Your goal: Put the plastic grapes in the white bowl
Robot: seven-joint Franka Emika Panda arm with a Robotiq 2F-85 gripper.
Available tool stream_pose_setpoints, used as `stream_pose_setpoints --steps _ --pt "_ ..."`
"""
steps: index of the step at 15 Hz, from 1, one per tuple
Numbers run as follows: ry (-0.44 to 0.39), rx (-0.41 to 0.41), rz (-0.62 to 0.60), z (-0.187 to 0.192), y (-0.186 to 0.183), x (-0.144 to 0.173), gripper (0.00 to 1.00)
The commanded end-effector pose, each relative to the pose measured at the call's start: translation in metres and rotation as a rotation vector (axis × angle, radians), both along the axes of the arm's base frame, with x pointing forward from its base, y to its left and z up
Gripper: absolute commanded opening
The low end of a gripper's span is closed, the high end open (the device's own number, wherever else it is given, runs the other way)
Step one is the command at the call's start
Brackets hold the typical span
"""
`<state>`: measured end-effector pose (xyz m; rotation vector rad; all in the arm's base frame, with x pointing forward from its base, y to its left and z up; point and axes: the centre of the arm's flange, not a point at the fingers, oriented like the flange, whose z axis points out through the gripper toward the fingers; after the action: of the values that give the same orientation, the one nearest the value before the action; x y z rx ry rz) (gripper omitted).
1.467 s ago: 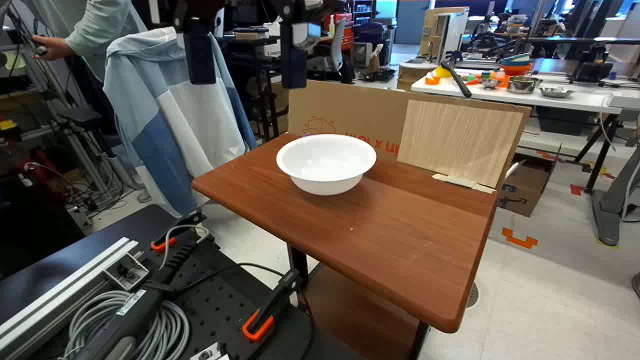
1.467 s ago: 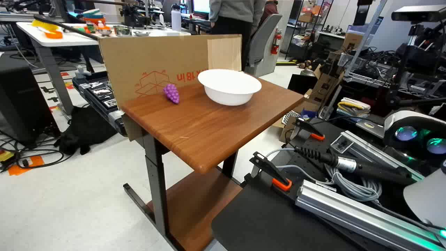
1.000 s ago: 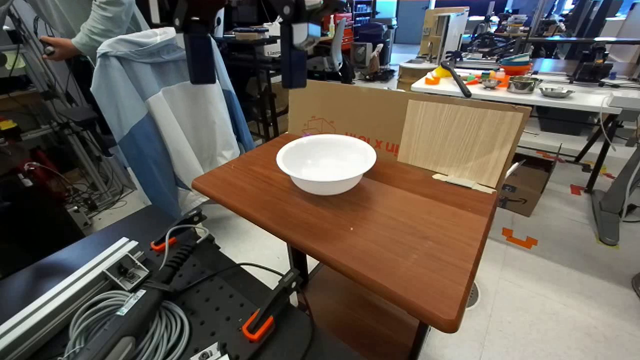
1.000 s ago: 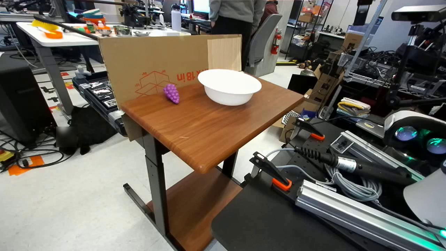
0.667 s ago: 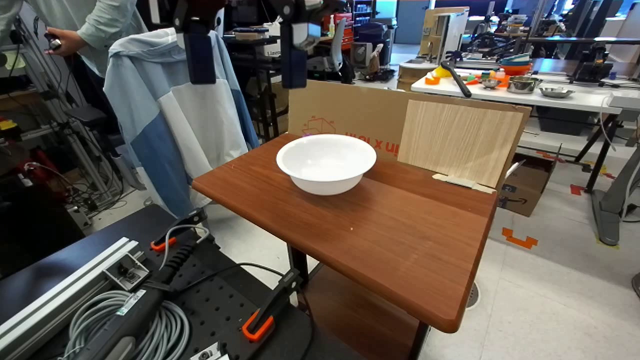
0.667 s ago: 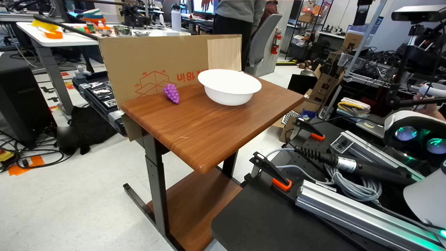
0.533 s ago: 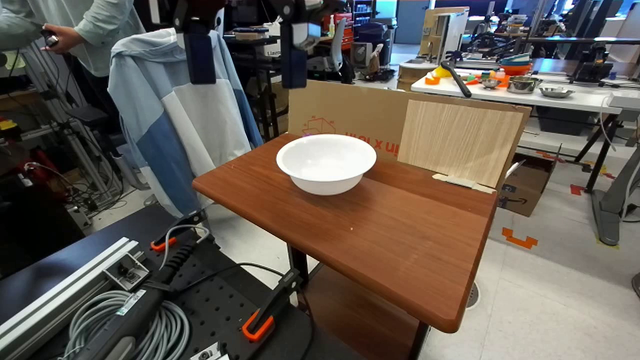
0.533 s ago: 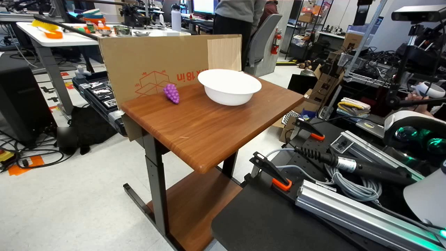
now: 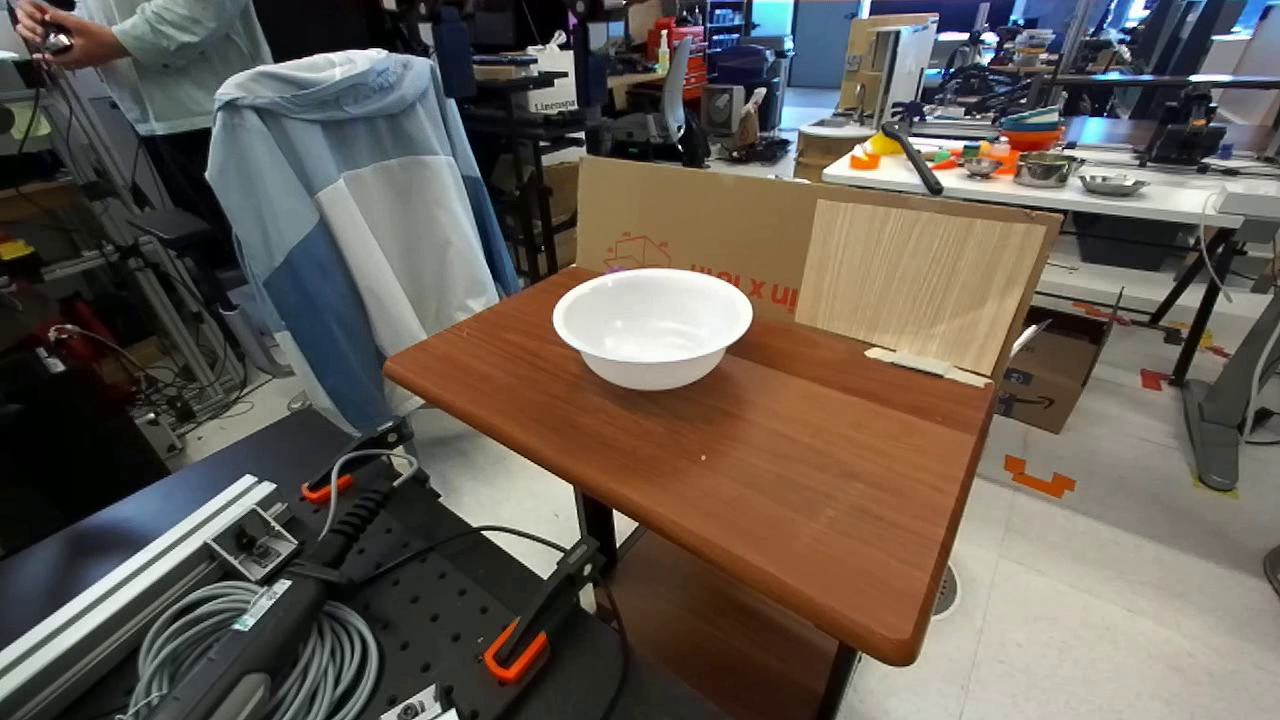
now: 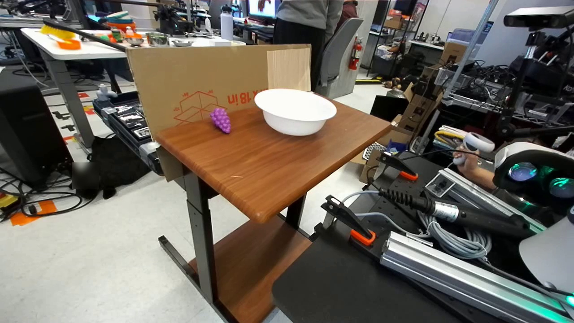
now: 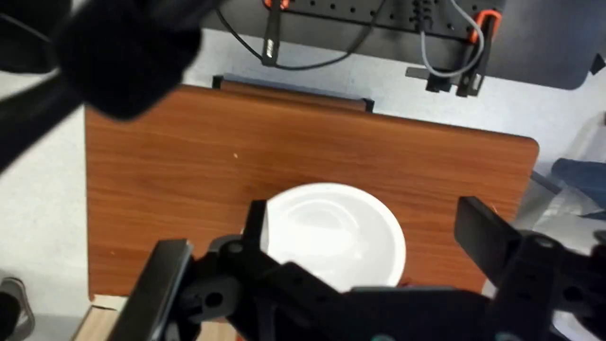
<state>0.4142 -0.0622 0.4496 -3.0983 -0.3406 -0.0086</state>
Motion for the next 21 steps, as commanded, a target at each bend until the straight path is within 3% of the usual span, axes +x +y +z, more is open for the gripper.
stream_pose_setpoints --steps 1,5,10,13,21 --pt "0.006 0.072 0.012 -0.013 0.051 0.081 1.00" --pt "0.069 0.113 -0.028 -0.048 0.096 0.149 1.00" --pt "0.123 0.078 -0.114 -0.099 0.124 0.221 1.00" --pt "0.154 0.063 -0.143 -0.124 0.149 0.246 1.00" --pt "0.181 0.029 -0.162 -0.158 0.204 0.277 1.00"
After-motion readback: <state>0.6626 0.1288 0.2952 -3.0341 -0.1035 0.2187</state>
